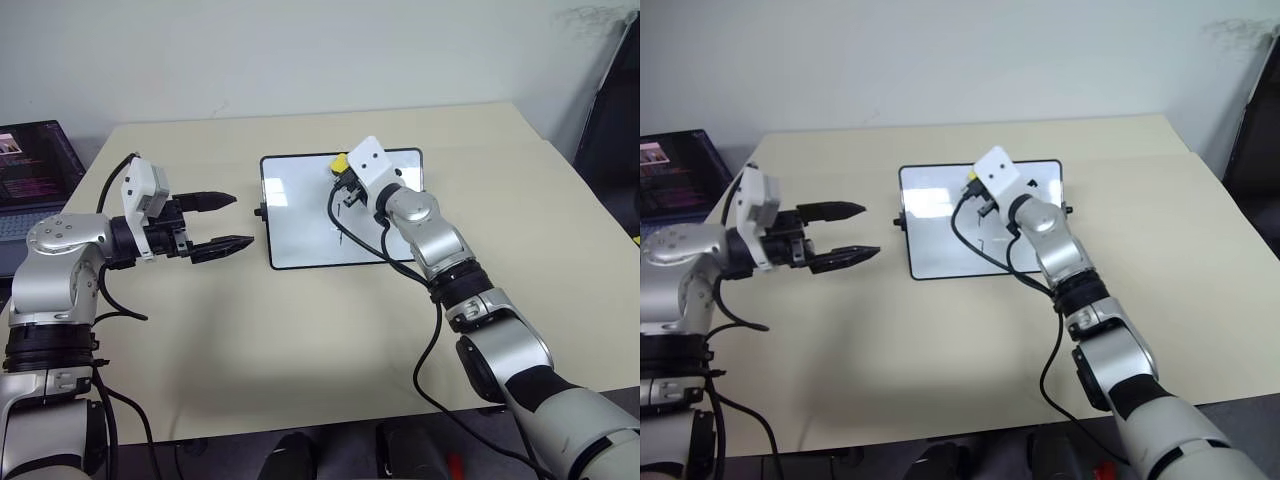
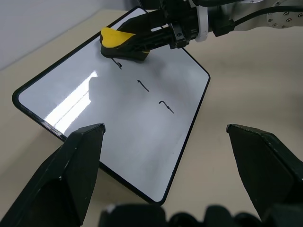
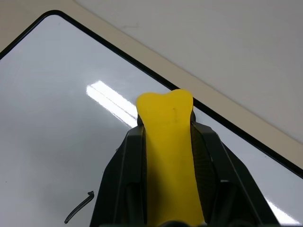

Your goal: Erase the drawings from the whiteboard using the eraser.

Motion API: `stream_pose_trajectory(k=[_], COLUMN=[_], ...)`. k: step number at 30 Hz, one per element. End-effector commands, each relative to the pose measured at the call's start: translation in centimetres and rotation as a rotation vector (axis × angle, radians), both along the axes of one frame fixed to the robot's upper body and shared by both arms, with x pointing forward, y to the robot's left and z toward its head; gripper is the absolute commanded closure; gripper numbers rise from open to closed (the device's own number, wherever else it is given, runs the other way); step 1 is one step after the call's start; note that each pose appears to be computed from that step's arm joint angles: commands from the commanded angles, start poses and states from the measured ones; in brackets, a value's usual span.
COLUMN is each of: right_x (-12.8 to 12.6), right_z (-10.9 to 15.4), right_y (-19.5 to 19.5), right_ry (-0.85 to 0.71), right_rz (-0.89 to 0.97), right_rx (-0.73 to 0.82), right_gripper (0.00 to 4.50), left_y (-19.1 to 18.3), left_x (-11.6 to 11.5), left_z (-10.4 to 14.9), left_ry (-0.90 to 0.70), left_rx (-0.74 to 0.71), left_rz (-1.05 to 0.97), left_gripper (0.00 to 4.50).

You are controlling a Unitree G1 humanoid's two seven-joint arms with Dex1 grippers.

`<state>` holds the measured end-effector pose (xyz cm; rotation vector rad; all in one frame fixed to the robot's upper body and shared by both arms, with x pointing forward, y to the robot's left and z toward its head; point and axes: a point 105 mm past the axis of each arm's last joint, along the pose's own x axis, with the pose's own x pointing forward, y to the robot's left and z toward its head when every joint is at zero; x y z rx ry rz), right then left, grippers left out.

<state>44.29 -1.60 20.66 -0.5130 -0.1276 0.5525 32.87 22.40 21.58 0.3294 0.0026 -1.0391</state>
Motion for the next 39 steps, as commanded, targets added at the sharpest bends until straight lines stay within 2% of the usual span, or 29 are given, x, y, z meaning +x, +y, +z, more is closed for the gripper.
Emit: stream_pose_trajectory(k=[1, 9, 21, 30, 39], right_x=[-0.2, -1.1, -1.6, -2.2, -3.0], right_z=[-0.2, -2.2, -2.5, -1.2, 2.8], right_y=[-0.1, -0.1, -0.7, -1.4, -2.9], right_ry=[0.014, 0.086, 0.109, 0.090, 0.039], right_rz=[0.004, 0.035, 0.024, 0.006, -0.032], right_rx=[-0.021, -0.068, -0.060, -0.020, 0.166], right_gripper=[3.54, 3.54, 3.54, 3.54, 3.54], left_y=[0.4, 0.5, 0.4, 0.2, 0.1], left_x=[-0.4, -0.4, -0.3, 0.1, 0.2], left_z=[1.7, 1.7, 1.7, 1.7, 1.7], left_ry=[-0.062, -0.062, -0.060, -0.060, -0.058], left_rx=[0.002, -0.001, -0.001, -0.004, -0.002], left_rz=[0.007, 0.016, 0.014, 0.006, -0.003], left_gripper=[0.00, 0.00, 0.00, 0.00, 0.00])
